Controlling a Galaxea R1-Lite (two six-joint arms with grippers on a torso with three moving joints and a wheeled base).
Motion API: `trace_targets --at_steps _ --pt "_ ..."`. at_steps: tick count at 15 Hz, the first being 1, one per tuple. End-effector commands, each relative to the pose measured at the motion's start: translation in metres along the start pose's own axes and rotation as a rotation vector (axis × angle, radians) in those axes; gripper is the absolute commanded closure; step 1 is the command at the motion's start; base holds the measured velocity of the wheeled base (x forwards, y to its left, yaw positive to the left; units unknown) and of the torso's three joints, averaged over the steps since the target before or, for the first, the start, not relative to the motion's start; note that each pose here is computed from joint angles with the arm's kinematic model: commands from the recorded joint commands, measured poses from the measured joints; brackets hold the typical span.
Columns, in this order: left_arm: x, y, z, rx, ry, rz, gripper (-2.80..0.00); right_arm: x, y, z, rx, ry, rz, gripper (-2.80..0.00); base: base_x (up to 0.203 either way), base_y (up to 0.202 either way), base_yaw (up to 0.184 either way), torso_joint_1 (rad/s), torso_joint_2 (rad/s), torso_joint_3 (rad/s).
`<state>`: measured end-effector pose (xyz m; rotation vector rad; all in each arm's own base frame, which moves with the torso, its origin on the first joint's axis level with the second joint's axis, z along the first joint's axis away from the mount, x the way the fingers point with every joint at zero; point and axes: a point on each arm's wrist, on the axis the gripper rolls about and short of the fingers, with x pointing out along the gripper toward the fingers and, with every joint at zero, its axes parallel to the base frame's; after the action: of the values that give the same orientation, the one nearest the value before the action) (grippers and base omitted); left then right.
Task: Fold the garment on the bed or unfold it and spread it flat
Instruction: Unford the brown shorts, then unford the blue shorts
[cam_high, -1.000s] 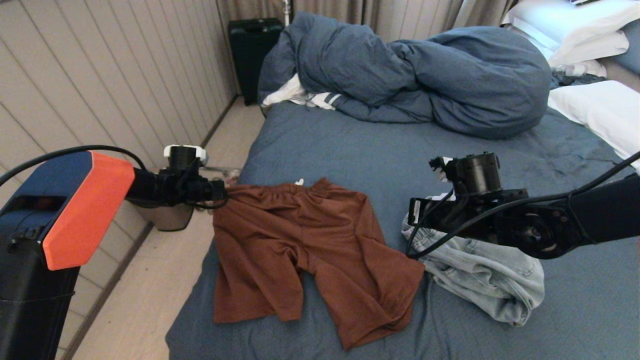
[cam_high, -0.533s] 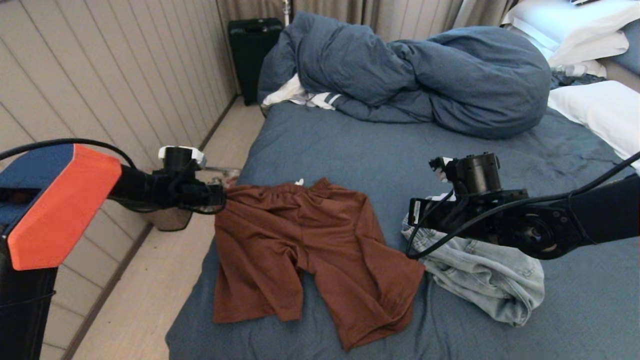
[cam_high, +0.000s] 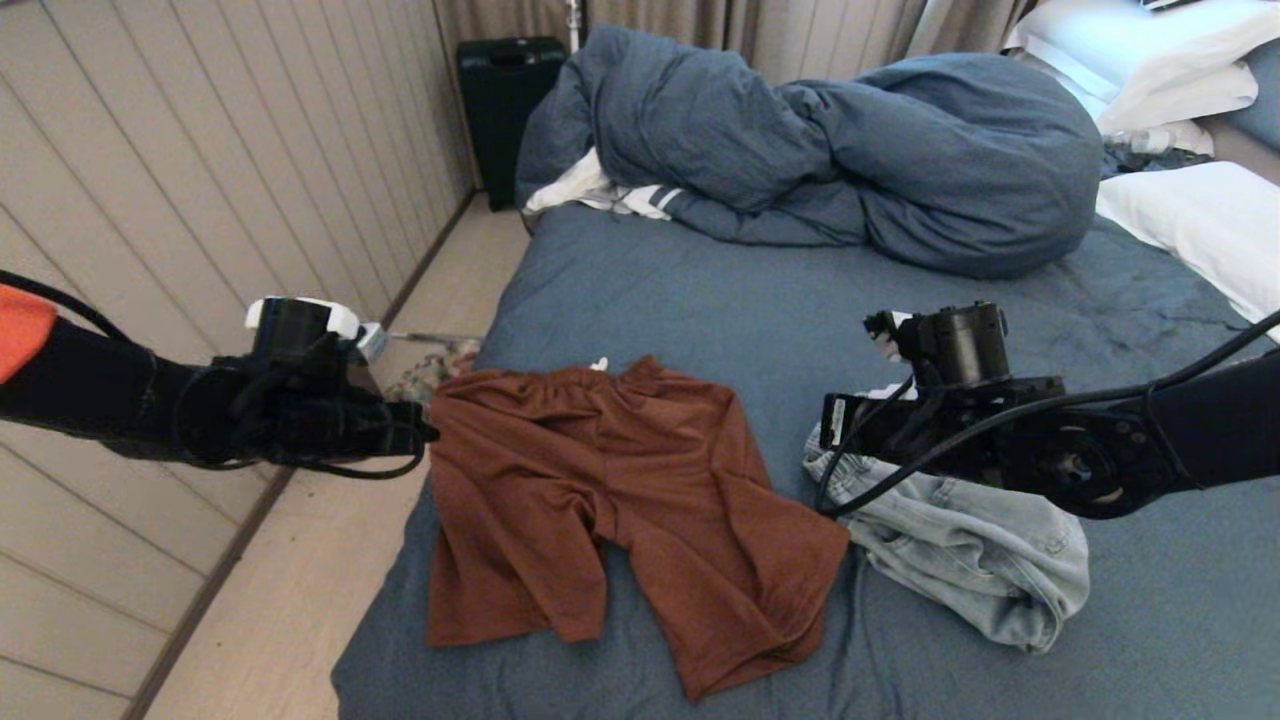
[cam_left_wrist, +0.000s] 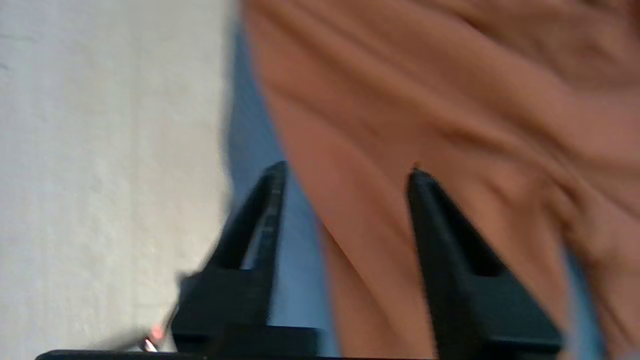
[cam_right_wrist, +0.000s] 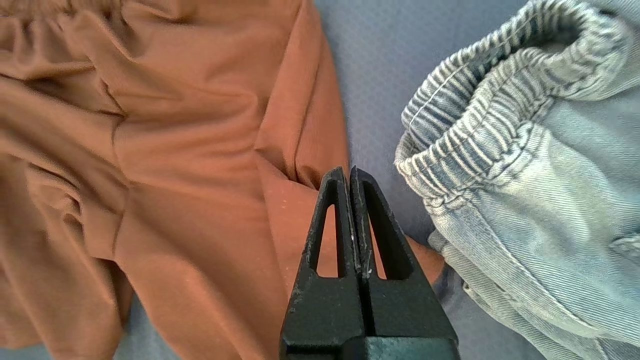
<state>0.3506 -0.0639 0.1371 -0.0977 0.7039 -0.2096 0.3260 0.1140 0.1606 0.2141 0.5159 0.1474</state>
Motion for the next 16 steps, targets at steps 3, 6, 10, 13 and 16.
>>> trace_targets --at_steps 3,6,10,13,16 --pt "-0.078 -0.038 -0.021 0.016 -0.064 -0.094 0.00 -0.038 0.003 0.021 0.013 -0.096 0.026 0.00 0.000 0.000 0.000 0.000 0.00 0.000" --pt "-0.124 -0.040 -0.026 -0.029 -0.149 -0.120 0.00 -0.077 0.005 0.027 0.016 -0.127 0.018 0.00 0.000 0.000 0.000 0.000 0.00 0.000" --pt "-0.190 -0.032 -0.051 -0.053 -0.306 -0.032 0.00 -0.155 -0.003 0.023 0.019 -0.257 -0.075 0.00 0.000 0.000 0.000 0.000 0.00 0.000" --pt "-0.243 -0.021 -0.088 -0.032 -0.390 0.016 0.00 -0.233 -0.025 0.001 0.011 -0.323 -0.175 0.00 0.000 0.000 0.000 0.000 0.00 0.000" --pt "-0.285 -0.009 -0.136 -0.062 -0.420 0.068 0.00 -0.300 -0.058 -0.044 0.035 -0.393 -0.336 0.00 0.000 0.000 0.000 0.000 0.00 0.000"
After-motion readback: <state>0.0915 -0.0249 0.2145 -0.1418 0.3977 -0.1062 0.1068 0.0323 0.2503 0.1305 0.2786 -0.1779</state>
